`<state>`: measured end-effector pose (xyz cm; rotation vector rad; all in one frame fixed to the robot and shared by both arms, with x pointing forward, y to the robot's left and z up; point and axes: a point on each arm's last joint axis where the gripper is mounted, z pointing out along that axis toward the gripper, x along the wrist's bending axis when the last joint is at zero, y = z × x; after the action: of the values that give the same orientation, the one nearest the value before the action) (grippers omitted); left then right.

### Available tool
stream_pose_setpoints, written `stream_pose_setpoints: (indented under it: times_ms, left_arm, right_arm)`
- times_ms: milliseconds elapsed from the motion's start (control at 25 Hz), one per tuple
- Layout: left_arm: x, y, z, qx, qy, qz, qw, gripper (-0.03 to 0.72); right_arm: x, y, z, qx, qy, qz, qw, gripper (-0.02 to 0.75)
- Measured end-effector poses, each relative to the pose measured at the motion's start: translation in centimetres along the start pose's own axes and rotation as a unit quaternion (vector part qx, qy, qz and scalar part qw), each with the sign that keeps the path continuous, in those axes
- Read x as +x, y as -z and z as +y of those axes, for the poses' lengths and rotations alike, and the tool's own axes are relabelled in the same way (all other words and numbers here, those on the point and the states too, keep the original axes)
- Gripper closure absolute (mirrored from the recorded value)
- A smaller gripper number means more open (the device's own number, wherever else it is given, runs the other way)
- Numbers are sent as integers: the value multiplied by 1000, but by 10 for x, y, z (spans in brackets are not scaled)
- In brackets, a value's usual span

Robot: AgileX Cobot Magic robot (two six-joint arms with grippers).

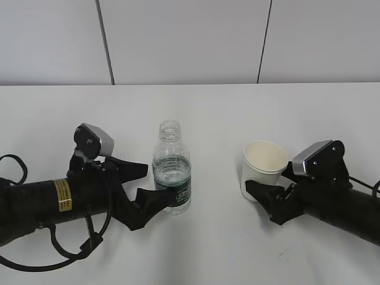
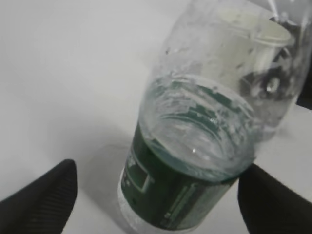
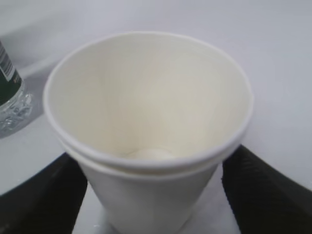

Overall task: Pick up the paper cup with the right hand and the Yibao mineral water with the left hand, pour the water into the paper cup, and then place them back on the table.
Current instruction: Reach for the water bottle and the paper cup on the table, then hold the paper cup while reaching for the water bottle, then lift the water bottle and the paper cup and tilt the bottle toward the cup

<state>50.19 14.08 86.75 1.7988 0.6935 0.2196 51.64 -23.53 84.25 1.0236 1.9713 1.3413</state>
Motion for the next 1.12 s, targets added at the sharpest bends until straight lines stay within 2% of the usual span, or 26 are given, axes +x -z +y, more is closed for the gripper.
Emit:
stream_pose_setpoints:
  times_ms: [200, 440, 1120]
  left_arm:
    - [2, -9, 2, 4, 10, -23, 1000, 80]
    - [5, -16, 3, 7, 11, -38, 999, 80]
    - [8, -19, 2, 11, 19, -35, 999, 84]
  right_arm:
    - [-1, -4, -4, 3, -2, 4, 1000, 68]
    - [1, -14, -20, 23, -5, 28, 999, 69]
    - [-2, -19, -17, 14, 9, 29, 999, 102]
